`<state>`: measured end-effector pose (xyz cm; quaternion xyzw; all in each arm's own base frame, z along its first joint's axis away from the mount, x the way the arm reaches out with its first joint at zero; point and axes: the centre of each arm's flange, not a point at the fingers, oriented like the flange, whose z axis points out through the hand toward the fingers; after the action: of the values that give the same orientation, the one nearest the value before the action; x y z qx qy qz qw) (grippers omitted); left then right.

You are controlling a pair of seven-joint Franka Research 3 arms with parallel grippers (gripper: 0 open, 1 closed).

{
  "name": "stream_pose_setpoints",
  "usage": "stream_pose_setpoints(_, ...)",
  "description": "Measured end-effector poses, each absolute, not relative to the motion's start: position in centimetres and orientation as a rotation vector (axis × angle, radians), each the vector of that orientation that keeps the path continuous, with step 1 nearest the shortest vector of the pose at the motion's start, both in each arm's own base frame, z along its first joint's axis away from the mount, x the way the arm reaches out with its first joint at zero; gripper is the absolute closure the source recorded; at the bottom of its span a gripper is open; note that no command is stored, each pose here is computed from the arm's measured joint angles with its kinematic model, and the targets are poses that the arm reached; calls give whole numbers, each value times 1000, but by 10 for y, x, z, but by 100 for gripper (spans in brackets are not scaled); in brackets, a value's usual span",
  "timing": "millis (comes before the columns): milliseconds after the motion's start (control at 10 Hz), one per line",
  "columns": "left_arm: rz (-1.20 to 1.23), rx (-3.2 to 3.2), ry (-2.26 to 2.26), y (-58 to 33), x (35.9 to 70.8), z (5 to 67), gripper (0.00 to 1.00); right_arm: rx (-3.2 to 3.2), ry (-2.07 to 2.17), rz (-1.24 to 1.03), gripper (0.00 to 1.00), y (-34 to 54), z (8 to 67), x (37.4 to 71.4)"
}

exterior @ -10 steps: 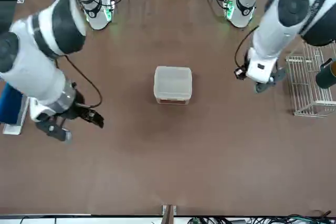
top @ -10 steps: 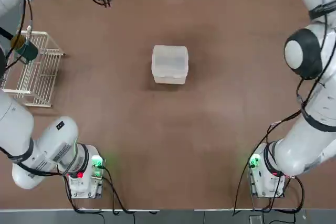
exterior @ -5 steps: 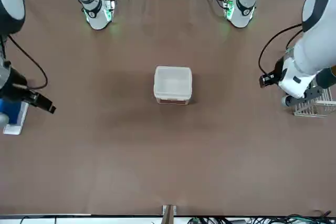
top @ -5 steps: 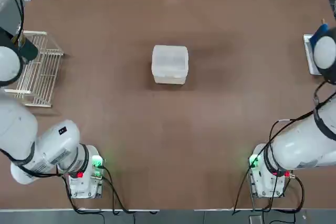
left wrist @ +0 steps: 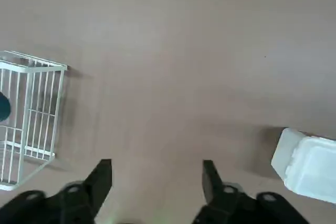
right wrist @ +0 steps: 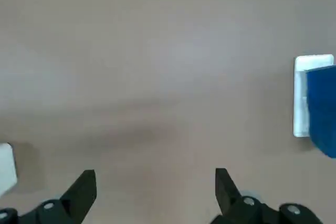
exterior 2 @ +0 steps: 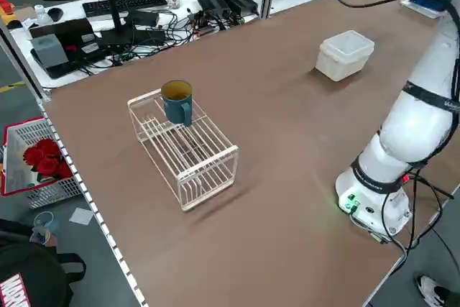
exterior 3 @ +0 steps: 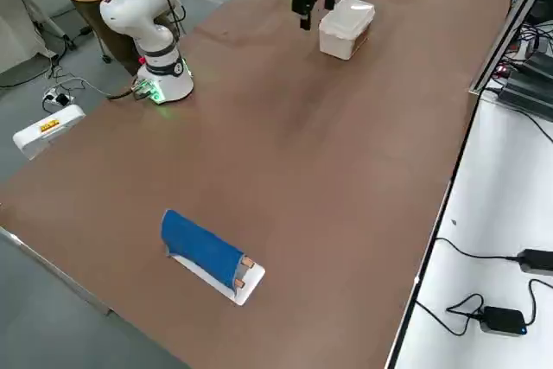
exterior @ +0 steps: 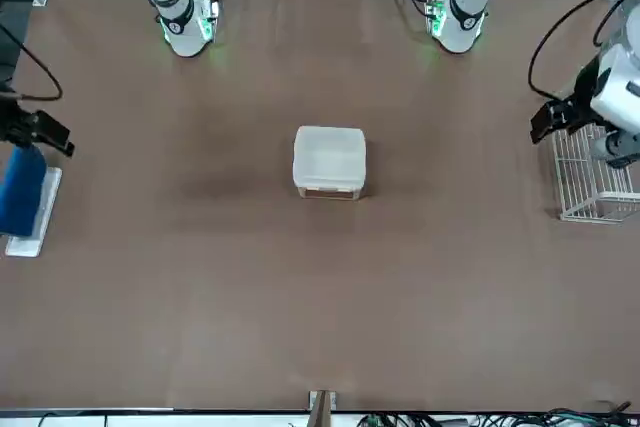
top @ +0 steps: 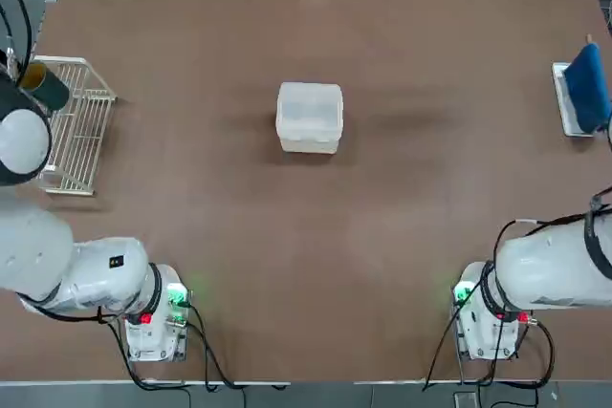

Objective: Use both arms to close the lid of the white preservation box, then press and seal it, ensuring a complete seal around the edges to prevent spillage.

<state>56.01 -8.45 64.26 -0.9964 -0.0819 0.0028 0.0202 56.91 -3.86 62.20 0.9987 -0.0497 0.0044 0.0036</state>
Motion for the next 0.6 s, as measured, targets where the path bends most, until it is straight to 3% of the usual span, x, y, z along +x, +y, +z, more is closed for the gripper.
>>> stream_pose_setpoints(200,-46,-3092,-261,-83,549,662,0,3131,-139,-11,0,-47,612,567)
stream_pose_setpoints(600,15,-3132,-55,-96,541,661,0,3129,-133,55,0,-46,607,573)
